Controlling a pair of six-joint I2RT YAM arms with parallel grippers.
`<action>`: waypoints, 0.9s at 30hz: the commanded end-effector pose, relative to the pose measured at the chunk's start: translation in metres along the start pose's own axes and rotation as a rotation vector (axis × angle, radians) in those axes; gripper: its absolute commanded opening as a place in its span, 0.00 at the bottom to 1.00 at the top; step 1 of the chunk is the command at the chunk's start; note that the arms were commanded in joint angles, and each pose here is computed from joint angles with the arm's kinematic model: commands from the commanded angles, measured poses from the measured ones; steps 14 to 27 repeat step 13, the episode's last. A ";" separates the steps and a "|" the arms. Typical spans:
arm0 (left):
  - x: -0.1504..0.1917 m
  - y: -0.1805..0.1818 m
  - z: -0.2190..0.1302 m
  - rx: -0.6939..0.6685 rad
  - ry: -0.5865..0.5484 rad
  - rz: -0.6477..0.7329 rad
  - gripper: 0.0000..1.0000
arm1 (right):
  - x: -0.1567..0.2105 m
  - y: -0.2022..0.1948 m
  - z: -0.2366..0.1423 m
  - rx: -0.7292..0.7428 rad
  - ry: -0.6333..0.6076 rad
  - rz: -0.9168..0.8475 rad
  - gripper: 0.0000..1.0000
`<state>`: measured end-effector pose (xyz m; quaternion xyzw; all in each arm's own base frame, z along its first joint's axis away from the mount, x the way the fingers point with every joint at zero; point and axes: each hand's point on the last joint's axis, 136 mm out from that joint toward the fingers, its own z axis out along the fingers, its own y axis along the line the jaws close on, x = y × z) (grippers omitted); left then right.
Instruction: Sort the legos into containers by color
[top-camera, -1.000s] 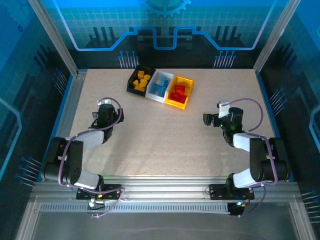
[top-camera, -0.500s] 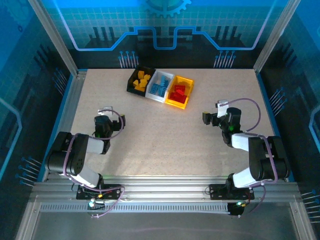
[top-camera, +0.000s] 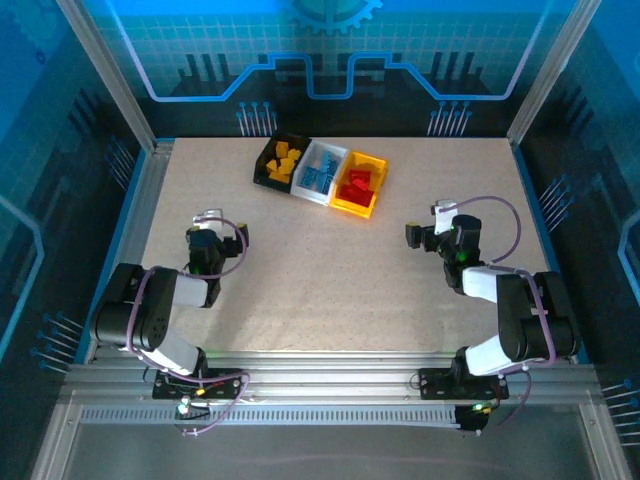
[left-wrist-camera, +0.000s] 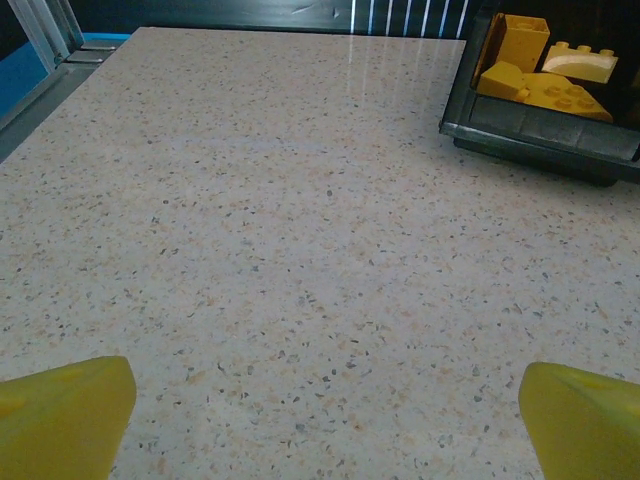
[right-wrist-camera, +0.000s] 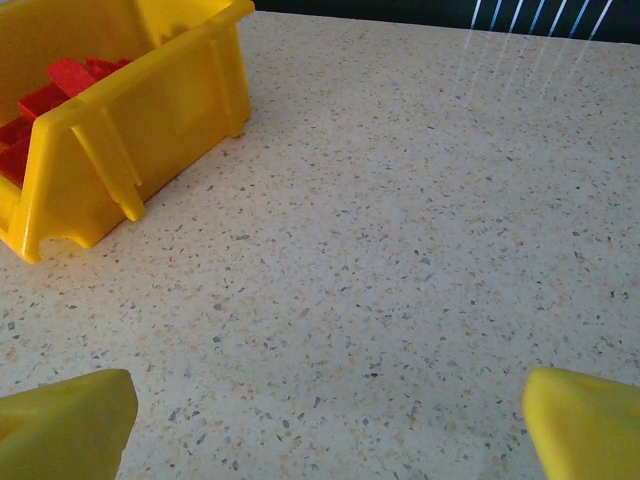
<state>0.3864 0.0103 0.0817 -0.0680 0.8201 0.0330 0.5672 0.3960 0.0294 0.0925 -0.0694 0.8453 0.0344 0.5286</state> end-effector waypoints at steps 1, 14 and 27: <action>-0.019 0.004 0.002 -0.015 -0.061 -0.023 0.99 | -0.006 0.003 0.002 0.005 -0.030 -0.015 1.00; -0.018 0.004 0.002 -0.015 -0.061 -0.023 0.99 | -0.002 0.005 0.001 0.005 -0.051 -0.024 1.00; -0.018 0.004 0.002 -0.015 -0.061 -0.023 0.99 | -0.002 0.005 0.001 0.005 -0.051 -0.024 1.00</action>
